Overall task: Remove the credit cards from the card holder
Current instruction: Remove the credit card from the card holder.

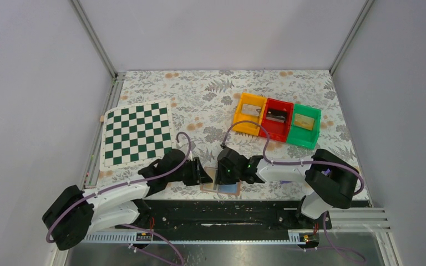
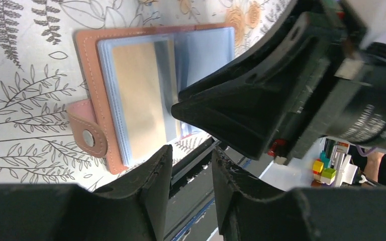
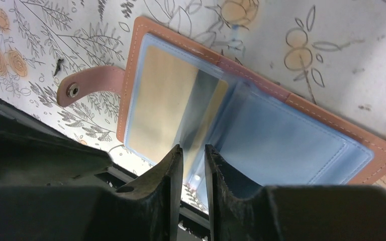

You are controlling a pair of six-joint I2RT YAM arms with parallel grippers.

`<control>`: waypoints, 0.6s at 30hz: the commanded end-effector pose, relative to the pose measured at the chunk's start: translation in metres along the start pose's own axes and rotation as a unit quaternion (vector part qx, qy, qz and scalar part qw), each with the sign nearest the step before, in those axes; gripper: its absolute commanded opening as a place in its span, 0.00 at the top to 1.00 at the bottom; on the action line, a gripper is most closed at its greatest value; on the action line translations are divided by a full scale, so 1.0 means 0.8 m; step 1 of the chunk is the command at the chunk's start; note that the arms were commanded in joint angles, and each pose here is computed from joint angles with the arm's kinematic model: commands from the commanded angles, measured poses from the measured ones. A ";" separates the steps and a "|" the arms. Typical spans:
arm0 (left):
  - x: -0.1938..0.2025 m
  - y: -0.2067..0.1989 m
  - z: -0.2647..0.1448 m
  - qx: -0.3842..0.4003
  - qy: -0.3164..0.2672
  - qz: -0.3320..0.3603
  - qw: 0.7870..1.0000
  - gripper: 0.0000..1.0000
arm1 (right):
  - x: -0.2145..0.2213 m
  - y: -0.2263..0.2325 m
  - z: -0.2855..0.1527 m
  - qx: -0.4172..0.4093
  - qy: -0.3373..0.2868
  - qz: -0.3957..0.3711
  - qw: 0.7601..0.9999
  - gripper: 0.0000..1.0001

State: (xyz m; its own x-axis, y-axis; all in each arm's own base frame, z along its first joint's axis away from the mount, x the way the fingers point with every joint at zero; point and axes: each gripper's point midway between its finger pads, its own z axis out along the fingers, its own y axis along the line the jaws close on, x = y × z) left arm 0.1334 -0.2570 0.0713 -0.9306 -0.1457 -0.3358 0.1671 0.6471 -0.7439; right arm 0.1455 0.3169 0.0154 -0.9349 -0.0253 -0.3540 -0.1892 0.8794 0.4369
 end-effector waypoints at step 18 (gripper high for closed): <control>-0.036 0.030 0.027 -0.072 -0.048 0.032 0.996 0.60 | -0.007 -0.019 0.002 0.010 -0.020 -0.111 0.994 0.67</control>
State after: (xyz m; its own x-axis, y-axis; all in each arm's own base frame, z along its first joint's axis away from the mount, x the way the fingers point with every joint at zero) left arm 0.1585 -0.2437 0.0402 -0.9071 -0.1580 -0.3900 0.1277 0.7797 -0.6129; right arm 0.1546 0.3200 0.0165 -0.8694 -0.1724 -0.4630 -0.3713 0.8462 0.3823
